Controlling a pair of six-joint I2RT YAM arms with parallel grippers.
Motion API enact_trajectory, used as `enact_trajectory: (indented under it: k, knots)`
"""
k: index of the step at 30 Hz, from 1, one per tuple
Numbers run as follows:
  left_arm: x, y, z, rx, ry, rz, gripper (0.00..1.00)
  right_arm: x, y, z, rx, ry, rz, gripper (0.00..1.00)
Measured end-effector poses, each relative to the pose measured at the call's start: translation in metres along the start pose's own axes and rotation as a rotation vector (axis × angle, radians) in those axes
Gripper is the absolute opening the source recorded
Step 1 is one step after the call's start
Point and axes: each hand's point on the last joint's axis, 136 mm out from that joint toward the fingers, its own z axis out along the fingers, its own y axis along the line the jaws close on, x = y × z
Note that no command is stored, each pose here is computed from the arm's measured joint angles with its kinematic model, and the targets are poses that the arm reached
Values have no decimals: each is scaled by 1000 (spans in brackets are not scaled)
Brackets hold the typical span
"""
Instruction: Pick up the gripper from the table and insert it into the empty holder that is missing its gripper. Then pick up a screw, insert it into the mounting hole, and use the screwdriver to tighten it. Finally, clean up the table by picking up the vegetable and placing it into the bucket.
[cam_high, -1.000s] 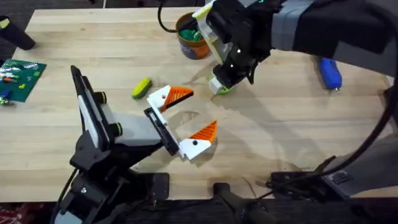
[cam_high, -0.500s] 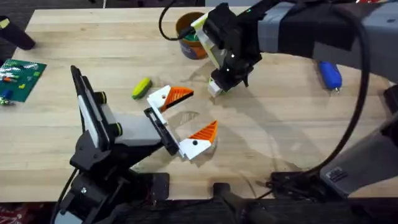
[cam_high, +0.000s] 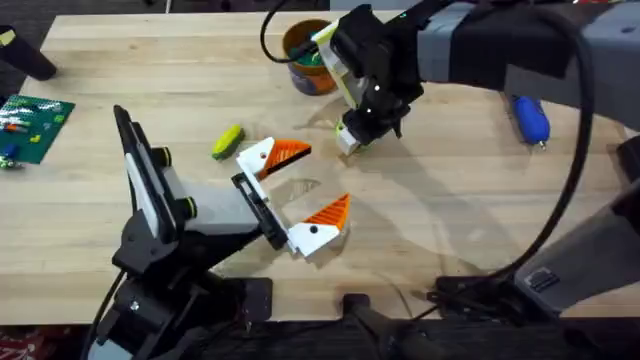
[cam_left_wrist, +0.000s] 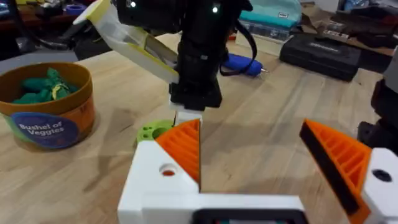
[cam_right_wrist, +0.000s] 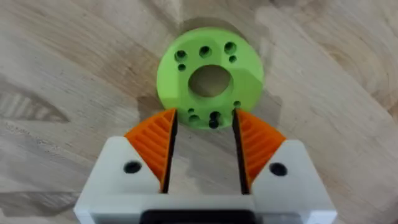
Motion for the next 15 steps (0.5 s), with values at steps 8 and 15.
enact_trajectory:
  k: [8,15]
  knots:
    - [0,0,0,0,0,0,984,1,1,3,-4,10,-1,537]
    - [0,0,0,0,0,0,984,1,-1,3,5,9,2,30]
